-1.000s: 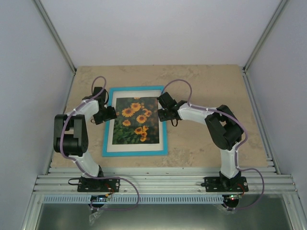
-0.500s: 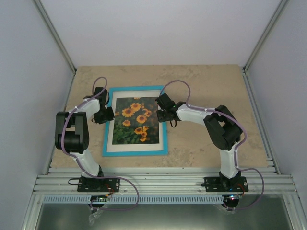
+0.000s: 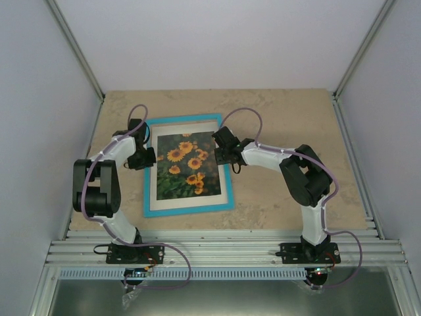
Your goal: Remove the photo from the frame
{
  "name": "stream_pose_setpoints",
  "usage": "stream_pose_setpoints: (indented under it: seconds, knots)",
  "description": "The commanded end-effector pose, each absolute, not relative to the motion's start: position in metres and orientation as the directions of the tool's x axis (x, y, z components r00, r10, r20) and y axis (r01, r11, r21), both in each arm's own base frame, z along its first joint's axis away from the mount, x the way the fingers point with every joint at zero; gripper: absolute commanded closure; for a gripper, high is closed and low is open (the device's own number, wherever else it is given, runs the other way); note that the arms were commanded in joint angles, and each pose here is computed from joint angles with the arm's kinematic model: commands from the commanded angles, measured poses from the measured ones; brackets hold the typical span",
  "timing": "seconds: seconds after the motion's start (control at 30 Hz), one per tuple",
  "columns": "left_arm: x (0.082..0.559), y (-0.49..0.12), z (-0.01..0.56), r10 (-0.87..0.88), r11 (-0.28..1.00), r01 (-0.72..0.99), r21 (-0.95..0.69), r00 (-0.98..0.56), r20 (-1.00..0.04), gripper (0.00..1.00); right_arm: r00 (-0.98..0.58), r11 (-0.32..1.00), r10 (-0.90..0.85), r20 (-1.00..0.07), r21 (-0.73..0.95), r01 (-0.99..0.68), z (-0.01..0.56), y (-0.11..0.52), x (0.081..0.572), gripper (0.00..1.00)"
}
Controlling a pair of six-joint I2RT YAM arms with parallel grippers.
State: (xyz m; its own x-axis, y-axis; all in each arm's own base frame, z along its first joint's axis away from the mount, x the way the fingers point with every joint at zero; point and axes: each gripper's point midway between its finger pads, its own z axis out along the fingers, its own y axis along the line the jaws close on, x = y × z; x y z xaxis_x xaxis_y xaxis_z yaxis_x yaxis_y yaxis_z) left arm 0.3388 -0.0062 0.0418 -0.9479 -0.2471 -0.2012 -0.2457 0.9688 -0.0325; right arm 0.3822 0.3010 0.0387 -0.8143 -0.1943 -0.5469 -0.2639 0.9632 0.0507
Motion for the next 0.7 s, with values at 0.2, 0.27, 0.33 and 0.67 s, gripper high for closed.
stream_pose_setpoints:
  seconds: [0.2, 0.27, 0.33, 0.67]
  knots:
    - [0.360, -0.002, 0.083, -0.300, 0.954, -0.289, -0.085, -0.888, -0.348, 1.00, -0.801, 0.940, -0.258, -0.540, 0.050, -0.336, 0.055, 0.321, 0.373, 0.79]
    - [0.360, -0.004, 0.088, -0.301, 0.954, -0.286, -0.095, -0.885, -0.355, 1.00, -0.801, 0.938, -0.264, -0.537, 0.049, -0.342, 0.055, 0.323, 0.371, 0.80]
    - [0.360, -0.006, 0.092, -0.300, 0.954, -0.279, -0.111, -0.883, -0.362, 1.00, -0.802, 0.936, -0.272, -0.531, 0.047, -0.348, 0.055, 0.326, 0.370, 0.80]
    - [0.359, -0.025, 0.099, -0.286, 0.955, -0.233, -0.183, -0.890, -0.355, 1.00, -0.810, 0.927, -0.321, -0.491, 0.011, -0.374, 0.060, 0.321, 0.357, 0.79]
